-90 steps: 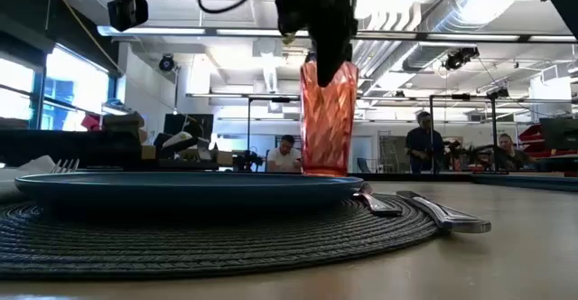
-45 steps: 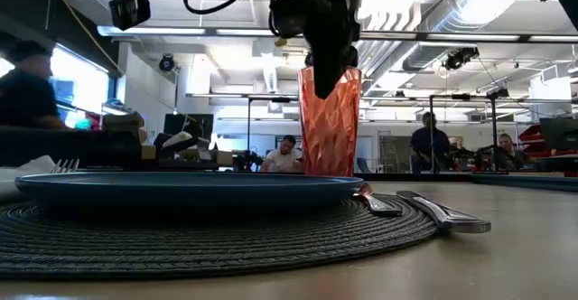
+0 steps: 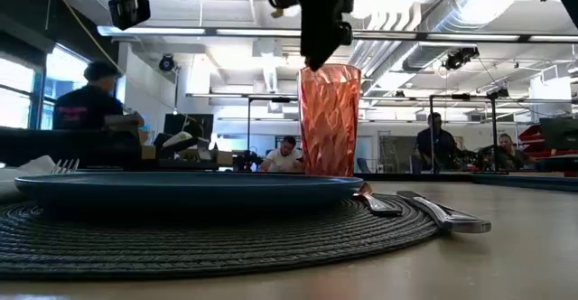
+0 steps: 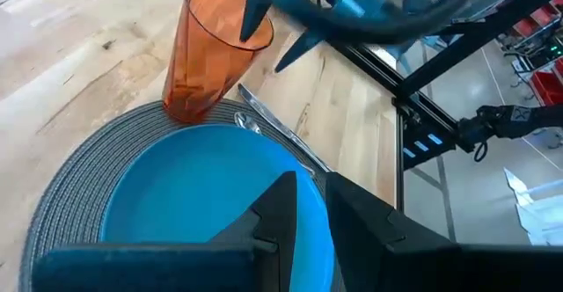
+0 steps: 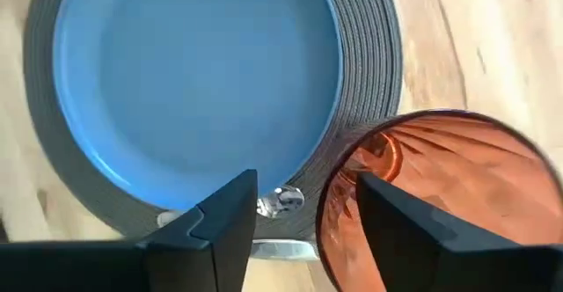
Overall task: Set table place
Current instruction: Return to Home Position
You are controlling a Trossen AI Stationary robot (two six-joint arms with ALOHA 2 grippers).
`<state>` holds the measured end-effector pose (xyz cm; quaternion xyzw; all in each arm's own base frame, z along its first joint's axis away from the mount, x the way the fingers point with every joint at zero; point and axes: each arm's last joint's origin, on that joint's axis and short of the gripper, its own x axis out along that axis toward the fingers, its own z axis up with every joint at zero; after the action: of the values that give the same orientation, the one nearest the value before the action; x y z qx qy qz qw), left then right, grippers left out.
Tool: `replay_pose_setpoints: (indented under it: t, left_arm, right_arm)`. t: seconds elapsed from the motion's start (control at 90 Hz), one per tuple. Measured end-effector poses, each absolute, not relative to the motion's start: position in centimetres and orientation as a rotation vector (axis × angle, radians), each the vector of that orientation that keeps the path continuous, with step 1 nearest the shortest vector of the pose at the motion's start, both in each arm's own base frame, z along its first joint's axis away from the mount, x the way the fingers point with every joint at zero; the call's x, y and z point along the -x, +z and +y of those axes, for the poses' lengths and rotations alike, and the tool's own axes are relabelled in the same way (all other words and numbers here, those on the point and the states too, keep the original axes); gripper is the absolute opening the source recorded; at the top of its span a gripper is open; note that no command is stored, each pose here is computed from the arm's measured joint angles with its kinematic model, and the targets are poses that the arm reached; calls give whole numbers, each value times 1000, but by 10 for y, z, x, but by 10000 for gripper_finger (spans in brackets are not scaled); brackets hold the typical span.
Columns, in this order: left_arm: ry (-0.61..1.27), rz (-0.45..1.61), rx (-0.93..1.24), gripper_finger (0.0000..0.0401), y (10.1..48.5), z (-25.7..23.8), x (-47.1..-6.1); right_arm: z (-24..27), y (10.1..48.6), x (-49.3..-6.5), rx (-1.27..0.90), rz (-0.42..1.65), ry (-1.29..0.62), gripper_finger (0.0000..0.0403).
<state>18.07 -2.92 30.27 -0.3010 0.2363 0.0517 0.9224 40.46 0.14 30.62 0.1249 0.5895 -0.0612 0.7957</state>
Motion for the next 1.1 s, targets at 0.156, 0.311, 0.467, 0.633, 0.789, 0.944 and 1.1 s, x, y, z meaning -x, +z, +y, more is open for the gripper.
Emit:
replay_pose_setpoints:
  t: [0.156,0.311,0.467,0.633,0.789,0.944,1.1]
  left_arm:
    - [106,485,620,51,303,-29,-181]
    - [102,487,621,51,303,-29,-181]
    - [105,485,621,51,303,-29,-181]
    - [110,482,620,50,303,-29,-181]
    - [110,482,620,50,303,-29,-181]
    - [114,482,635,50,303,-29,-181]
    - [116,485,635,50,303,-29,-181]
  right_arm:
    - [0,344,-381,-217,1214,-115,181]
    - [-3,389,-323,-217,1099,-94,179]
    - [-10,411,-243,-311,858,-128,153]
    - [-15,385,-168,-442,558,-106,115]
    - [-15,333,-118,-551,422,-88,75]
    - [-12,295,-87,-582,213,-74,34]
    - [-9,263,-71,-557,65,-57,5]
